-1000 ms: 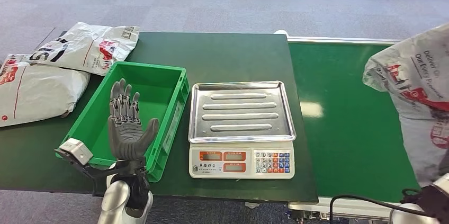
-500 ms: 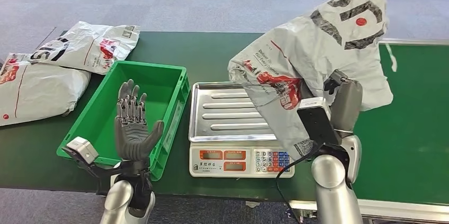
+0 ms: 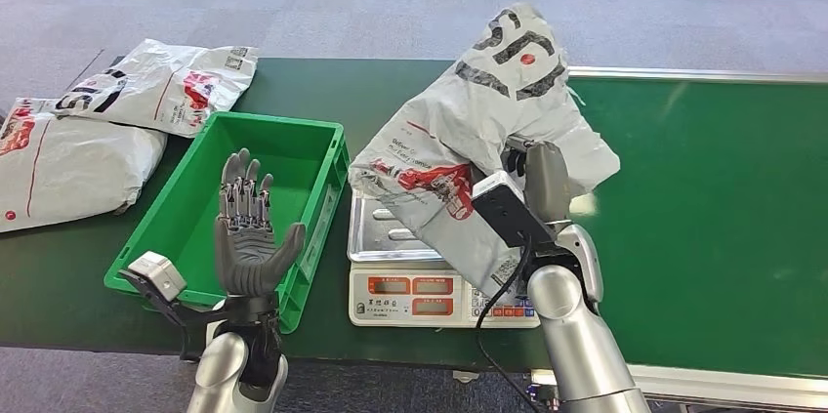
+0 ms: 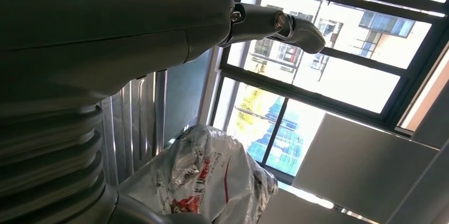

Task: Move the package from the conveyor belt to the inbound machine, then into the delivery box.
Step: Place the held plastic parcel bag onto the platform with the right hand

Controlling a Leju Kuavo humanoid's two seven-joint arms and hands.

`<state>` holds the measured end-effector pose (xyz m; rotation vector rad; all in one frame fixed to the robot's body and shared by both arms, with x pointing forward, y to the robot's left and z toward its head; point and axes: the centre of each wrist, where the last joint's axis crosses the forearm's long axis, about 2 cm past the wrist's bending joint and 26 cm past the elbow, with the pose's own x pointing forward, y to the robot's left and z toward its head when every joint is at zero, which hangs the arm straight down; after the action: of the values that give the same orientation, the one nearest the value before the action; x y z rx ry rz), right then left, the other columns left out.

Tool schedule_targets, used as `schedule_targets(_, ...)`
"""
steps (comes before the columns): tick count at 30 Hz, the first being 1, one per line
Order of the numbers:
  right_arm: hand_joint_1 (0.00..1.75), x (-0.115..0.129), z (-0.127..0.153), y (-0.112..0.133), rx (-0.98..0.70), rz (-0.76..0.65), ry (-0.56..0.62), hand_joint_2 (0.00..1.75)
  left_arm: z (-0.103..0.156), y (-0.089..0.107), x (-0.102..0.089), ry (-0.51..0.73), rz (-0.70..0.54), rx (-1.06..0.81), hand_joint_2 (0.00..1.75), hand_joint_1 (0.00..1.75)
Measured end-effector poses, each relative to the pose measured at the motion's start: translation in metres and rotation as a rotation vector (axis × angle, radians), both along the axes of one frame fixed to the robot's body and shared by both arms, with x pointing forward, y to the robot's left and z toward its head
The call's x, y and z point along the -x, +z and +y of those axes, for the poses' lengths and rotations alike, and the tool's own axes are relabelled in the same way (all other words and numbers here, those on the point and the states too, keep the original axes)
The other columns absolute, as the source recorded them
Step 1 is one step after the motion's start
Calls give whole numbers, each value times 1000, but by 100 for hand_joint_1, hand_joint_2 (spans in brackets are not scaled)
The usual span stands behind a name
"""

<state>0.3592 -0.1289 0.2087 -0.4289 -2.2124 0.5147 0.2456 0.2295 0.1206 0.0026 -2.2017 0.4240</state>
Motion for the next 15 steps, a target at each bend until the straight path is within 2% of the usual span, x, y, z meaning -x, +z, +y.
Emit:
schedule_targets(10, 175, 1, 6, -8, 18, 31, 30, 175, 1, 0, 0, 1, 1, 0, 175, 0)
schedule_targets(15, 175, 0, 11, -10, 10, 78, 144, 175, 1, 0, 0, -6, -1, -6, 175, 0)
